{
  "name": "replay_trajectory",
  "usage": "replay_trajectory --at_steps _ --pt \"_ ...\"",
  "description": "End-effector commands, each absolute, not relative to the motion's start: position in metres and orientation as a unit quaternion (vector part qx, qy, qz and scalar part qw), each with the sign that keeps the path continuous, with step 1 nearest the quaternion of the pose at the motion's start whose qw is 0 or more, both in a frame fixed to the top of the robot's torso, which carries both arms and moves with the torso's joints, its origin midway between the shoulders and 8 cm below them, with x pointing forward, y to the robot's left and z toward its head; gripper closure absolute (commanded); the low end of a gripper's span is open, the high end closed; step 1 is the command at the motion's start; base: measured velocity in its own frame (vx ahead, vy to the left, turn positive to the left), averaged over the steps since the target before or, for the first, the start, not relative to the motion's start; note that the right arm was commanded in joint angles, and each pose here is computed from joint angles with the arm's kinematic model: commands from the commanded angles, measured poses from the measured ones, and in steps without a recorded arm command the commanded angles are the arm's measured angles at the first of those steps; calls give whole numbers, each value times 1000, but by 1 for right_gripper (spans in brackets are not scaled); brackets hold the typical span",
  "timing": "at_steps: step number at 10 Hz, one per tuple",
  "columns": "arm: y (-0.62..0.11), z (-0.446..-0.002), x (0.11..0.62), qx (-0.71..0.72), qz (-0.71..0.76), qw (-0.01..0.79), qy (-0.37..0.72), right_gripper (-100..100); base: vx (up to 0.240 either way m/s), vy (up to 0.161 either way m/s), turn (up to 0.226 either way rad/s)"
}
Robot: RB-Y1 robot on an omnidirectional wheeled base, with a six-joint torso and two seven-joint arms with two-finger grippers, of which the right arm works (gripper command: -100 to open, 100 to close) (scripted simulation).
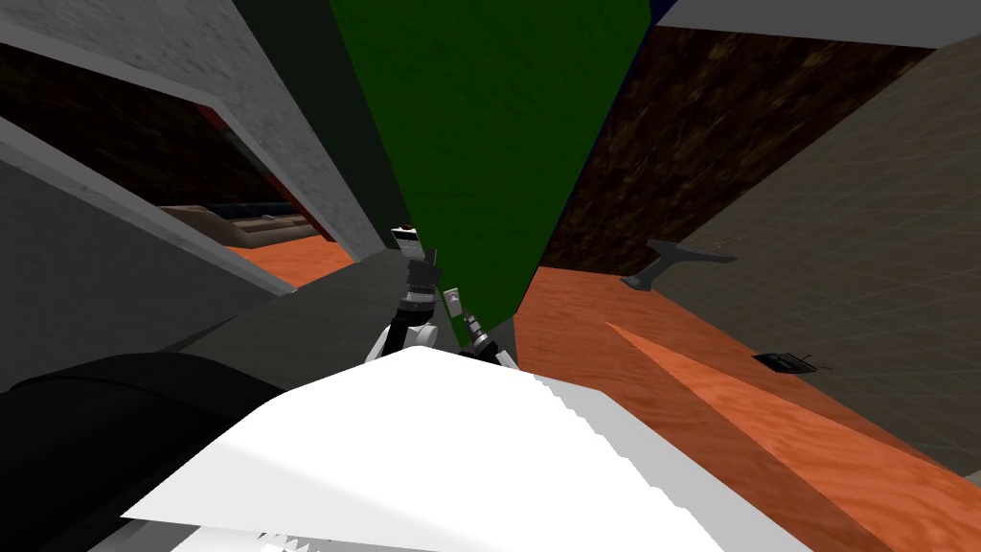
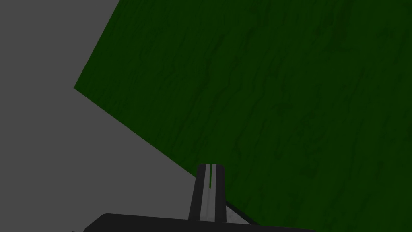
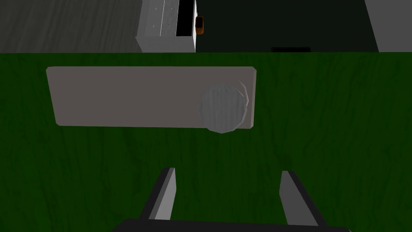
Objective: Push the door open
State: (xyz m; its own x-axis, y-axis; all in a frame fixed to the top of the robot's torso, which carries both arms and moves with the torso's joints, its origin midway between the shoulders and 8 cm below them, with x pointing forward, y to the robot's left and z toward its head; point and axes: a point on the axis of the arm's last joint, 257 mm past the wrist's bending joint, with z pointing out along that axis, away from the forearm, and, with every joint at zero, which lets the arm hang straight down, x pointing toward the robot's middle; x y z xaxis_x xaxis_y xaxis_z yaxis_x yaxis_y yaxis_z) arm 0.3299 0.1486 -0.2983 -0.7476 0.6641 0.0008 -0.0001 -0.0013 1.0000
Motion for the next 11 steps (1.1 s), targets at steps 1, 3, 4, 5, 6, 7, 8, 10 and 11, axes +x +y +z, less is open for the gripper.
replay_trajectory --at_steps 1,3,4,5,6,7,8,10,11 --pt "150 -298 330 250 662 252 660 -100 -11 -2 -44" --pt "151 -297 330 248 663 252 660 -100 -13 -3 -52" --pt "153 -297 330 245 663 253 661 -100 -16 -7 -68" --pt "154 -297 330 242 663 254 661 -100 -20 -8 -71" --pt "154 -297 331 247 664 251 659 -100 -15 -3 -23" --pt "155 -296 331 245 665 252 659 -100 -15 -1 -44" --pt "157 -296 331 240 664 254 661 -100 -21 -3 -86" --pt "158 -296 332 242 665 253 659 -100 -14 -2 -37" --pt "158 -296 332 246 666 251 658 -100 -11 -2 -28"
